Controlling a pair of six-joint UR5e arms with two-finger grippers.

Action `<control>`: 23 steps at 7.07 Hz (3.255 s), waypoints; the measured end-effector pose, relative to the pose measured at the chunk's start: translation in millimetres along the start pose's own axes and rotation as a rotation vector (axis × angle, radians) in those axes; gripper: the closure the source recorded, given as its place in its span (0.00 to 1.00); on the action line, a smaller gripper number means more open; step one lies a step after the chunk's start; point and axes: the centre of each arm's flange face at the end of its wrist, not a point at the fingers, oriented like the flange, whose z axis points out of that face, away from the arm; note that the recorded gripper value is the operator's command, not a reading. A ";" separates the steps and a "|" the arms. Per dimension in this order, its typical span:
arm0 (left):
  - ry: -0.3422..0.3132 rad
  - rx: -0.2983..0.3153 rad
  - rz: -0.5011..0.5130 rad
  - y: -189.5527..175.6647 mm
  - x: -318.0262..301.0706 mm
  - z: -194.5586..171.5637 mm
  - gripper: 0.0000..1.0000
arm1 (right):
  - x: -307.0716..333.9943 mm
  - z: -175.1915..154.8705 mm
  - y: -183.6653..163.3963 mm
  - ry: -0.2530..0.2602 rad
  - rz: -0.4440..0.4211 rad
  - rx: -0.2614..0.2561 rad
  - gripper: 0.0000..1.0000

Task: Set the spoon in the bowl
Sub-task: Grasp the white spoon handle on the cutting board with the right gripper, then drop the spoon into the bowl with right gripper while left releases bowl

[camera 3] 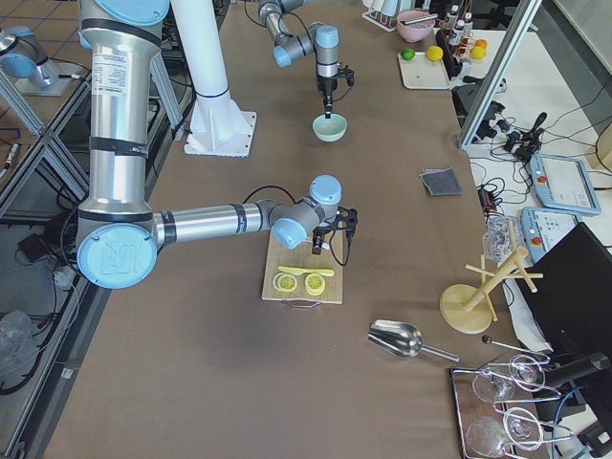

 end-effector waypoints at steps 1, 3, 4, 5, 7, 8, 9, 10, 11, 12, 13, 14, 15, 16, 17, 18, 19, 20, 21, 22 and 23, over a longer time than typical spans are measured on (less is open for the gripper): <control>-0.002 -0.001 0.001 2.5 0.4 2.5 1.00 | -0.2 1.7 0.9 0.002 0.013 -0.003 0.44; -0.003 -0.001 0.000 3.7 -0.9 4.8 0.86 | -1.0 4.1 2.5 0.003 0.032 -0.009 0.66; -0.004 -0.002 0.000 4.0 -2.0 5.8 0.53 | -0.7 5.8 3.0 0.005 0.037 -0.013 0.72; -0.007 -0.003 0.000 3.8 -3.5 7.3 0.47 | -0.7 7.2 3.7 0.006 0.037 -0.017 0.79; -0.010 -0.004 -0.002 3.5 -4.7 8.6 0.31 | -1.7 9.1 5.0 0.006 0.035 -0.022 1.00; -0.005 -0.002 -0.001 3.2 -3.8 5.1 0.14 | -3.7 8.6 4.9 0.003 0.032 -0.023 1.00; 0.008 0.007 -0.001 -0.4 -3.1 -5.3 0.03 | -10.4 5.5 4.5 -0.008 0.022 -0.021 1.00; 0.025 0.017 -0.006 -10.2 -7.8 -21.8 0.03 | -24.8 -2.2 3.9 -0.029 0.005 -0.014 1.00; 0.041 0.014 -0.010 -25.3 -26.3 -40.9 0.03 | -53.9 -14.5 -0.8 -0.065 -0.004 0.005 1.00; 0.052 0.006 0.015 -41.7 -59.6 -62.3 0.03 | -102.9 -26.1 -13.9 -0.112 0.032 0.026 1.00; 0.050 0.003 0.068 -61.0 -102.8 -81.7 0.03 | -173.9 -34.0 -27.8 -0.148 0.095 0.049 1.00; 0.037 0.004 0.122 -82.0 -143.1 -94.8 0.03 | -246.3 -34.1 -30.5 -0.156 0.150 0.078 1.00; 0.015 0.011 0.177 -102.6 -181.2 -104.0 0.03 | -315.6 -26.2 -23.9 -0.155 0.197 0.111 1.00; -0.004 0.010 0.221 -121.4 -217.7 -111.8 0.03 | -370.5 -16.4 -19.0 -0.158 0.234 0.136 1.00; -0.016 -0.002 0.256 -138.4 -250.7 -116.8 0.03 | -412.8 -6.8 -18.1 -0.163 0.265 0.155 1.00; -0.025 -0.013 0.278 -149.2 -272.3 -116.5 0.03 | -439.6 1.4 -17.5 -0.165 0.288 0.177 0.95; -0.031 -0.019 0.286 -154.5 -282.5 -114.7 0.03 | -454.4 9.9 -12.7 -0.165 0.299 0.192 0.01; -0.034 -0.021 0.287 -157.1 -286.9 -113.7 0.03 | -464.1 18.1 -5.0 -0.163 0.301 0.213 0.00; -0.037 -0.023 0.286 -158.8 -289.0 -112.3 0.03 | -468.7 23.4 0.4 -0.162 0.297 0.246 0.00; -0.039 -0.025 0.284 -159.9 -290.3 -110.8 0.03 | -467.0 23.7 3.2 -0.161 0.289 0.269 0.00; -0.041 -0.024 0.282 -161.3 -291.7 -111.1 0.03 | -457.3 14.6 4.0 -0.167 0.277 0.268 0.00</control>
